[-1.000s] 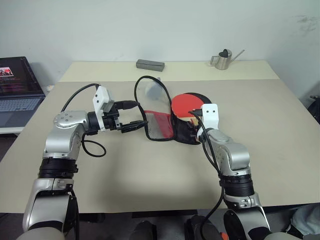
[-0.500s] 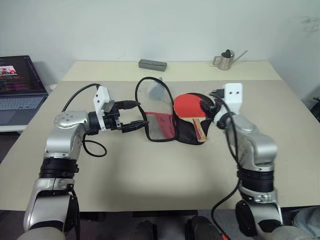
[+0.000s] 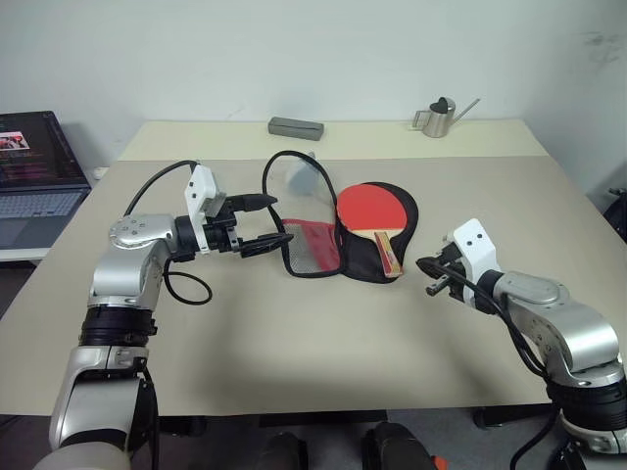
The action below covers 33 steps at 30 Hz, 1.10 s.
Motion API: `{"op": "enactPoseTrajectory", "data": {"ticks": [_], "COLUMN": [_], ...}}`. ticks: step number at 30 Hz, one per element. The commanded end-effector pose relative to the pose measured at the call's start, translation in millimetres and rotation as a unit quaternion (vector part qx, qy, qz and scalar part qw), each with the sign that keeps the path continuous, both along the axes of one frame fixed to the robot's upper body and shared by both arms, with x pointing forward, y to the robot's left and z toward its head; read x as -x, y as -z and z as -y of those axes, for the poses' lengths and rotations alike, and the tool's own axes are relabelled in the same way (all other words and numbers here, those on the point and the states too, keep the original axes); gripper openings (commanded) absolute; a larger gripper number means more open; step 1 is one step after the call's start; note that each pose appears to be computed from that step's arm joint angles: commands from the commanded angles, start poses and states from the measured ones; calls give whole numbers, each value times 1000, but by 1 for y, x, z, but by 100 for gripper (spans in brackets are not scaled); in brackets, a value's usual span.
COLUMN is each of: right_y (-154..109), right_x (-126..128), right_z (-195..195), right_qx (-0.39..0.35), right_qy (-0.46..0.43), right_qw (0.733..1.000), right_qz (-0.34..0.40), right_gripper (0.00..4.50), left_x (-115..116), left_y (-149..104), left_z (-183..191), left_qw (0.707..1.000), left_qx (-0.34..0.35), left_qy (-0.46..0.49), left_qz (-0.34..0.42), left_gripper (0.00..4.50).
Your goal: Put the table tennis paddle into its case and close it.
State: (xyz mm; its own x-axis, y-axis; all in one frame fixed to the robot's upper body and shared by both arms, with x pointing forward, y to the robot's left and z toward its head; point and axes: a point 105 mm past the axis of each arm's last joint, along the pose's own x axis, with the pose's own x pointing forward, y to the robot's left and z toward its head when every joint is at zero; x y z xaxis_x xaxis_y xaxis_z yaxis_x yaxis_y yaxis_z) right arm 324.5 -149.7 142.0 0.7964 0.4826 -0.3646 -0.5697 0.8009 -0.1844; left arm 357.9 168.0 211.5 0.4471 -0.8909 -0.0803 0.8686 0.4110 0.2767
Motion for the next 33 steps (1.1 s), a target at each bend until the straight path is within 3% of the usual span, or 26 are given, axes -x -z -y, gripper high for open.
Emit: {"op": "enactPoseTrajectory", "data": {"ticks": [1,16,33], "right_y": [-7,7,-8], "right_x": [-1,-31,-18], "right_z": [-5,17,-26], "right_qx": [13,77,37], "right_qy": [-16,-13,-89], "right_qw": [999,996,994], "right_qz": [32,44,46], "right_gripper": [2,2,2], "left_x": [0,13,10], "left_y": [-12,-6,-3], "left_z": [3,11,18], "left_qw": [1000,994,994], "left_qx": [1,-64,-58], "left_qy": [7,87,94], "left_qz": [22,-5,-3], "left_gripper": [450,450,450]}}
